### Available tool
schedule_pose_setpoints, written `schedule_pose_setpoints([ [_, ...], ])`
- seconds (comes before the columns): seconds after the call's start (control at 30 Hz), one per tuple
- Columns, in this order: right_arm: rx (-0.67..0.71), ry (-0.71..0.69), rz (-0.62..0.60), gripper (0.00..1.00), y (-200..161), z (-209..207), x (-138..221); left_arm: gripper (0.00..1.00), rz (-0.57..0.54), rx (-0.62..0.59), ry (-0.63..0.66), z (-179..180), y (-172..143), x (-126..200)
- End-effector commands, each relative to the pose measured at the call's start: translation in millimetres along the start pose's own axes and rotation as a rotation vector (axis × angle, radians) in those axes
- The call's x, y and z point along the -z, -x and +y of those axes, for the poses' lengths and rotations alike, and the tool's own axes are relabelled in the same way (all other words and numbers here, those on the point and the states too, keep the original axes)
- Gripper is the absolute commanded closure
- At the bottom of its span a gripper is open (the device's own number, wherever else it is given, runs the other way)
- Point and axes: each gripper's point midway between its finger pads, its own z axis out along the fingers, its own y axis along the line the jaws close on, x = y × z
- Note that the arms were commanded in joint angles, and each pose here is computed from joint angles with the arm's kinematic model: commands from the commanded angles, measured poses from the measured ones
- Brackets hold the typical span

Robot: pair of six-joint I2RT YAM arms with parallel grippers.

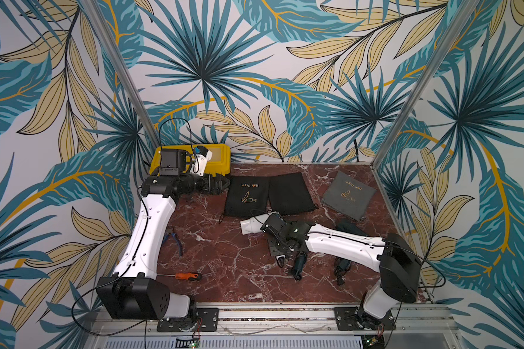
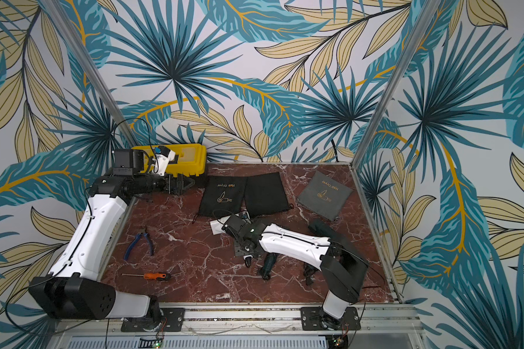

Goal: Pack away hair dryers
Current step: Pick up the hair dryer from the center of the board.

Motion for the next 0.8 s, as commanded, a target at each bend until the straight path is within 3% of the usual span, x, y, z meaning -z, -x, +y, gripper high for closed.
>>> schedule_pose_setpoints([
  [0.0, 0.085, -0.024, -0.062, 1.00, 8.0, -6.9, 8.5, 0.01, -0.014, -0.025, -0.153, -31.9, 12.4, 10.7],
  [0.23, 0.152, 0.013, -0.218, 1.00, 38.9, -5.3, 54.2, 0.01, -0.013, -0.073, -0.331, -61.9, 26.5, 21.6],
  [0.43, 0.213, 0.032, -0.321, 1.00, 58.9, -5.8, 98.8, 0.00, 0.083, 0.029, -0.521, -68.2, 10.3, 0.4],
  [0.77, 0.271, 0.031, -0.428, 1.00, 79.0, 0.9, 138.9, 0.00, 0.112, 0.101, -0.752, -84.0, 6.9, -10.4],
])
